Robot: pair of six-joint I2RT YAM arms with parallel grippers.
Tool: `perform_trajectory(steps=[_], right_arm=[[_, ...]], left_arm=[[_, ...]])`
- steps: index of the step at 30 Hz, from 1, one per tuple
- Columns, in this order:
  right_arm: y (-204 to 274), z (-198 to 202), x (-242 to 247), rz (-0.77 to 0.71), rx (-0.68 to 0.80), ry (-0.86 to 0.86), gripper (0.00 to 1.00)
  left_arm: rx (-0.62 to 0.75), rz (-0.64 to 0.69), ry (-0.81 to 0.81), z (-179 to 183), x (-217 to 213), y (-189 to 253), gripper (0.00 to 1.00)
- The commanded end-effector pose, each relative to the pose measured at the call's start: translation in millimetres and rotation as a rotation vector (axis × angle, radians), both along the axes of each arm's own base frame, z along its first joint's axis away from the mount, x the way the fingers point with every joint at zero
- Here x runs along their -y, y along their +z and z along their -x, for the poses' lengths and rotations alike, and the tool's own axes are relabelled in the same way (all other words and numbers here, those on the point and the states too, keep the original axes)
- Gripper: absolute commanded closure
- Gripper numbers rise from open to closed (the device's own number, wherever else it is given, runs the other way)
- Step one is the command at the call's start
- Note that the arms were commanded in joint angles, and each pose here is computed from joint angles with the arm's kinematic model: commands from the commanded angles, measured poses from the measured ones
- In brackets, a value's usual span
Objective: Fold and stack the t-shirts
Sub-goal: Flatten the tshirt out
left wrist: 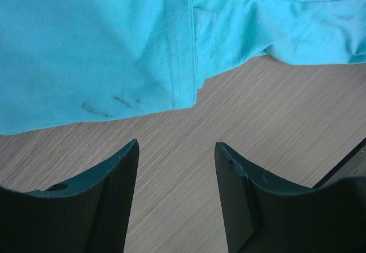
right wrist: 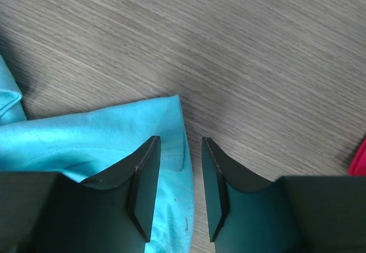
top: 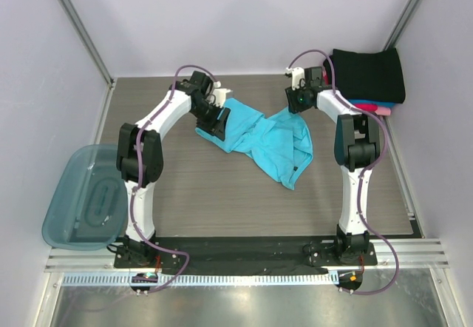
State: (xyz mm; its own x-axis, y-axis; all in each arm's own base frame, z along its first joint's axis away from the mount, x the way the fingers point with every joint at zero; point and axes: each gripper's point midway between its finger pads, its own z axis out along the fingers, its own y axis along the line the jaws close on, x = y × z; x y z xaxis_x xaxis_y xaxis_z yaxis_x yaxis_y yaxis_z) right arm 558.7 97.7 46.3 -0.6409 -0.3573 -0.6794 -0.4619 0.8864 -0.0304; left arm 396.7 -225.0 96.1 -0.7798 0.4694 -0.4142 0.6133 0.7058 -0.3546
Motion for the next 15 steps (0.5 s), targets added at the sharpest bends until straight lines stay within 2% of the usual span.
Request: perform_trajectory(steps=[1,15], right_arm=[[24.3,-16.6,-1.9,-0.029,0.063,-0.008,0.6],[8.3,1.4,-4.2,-0.041,0.003,0.009,0.65]], left_arm=[[0.071,0.004,-0.016,-2.7,-1.1,24.9,0.43],[0.054,-0.001,-0.008,-5.0,-0.1,16.8,0.43]])
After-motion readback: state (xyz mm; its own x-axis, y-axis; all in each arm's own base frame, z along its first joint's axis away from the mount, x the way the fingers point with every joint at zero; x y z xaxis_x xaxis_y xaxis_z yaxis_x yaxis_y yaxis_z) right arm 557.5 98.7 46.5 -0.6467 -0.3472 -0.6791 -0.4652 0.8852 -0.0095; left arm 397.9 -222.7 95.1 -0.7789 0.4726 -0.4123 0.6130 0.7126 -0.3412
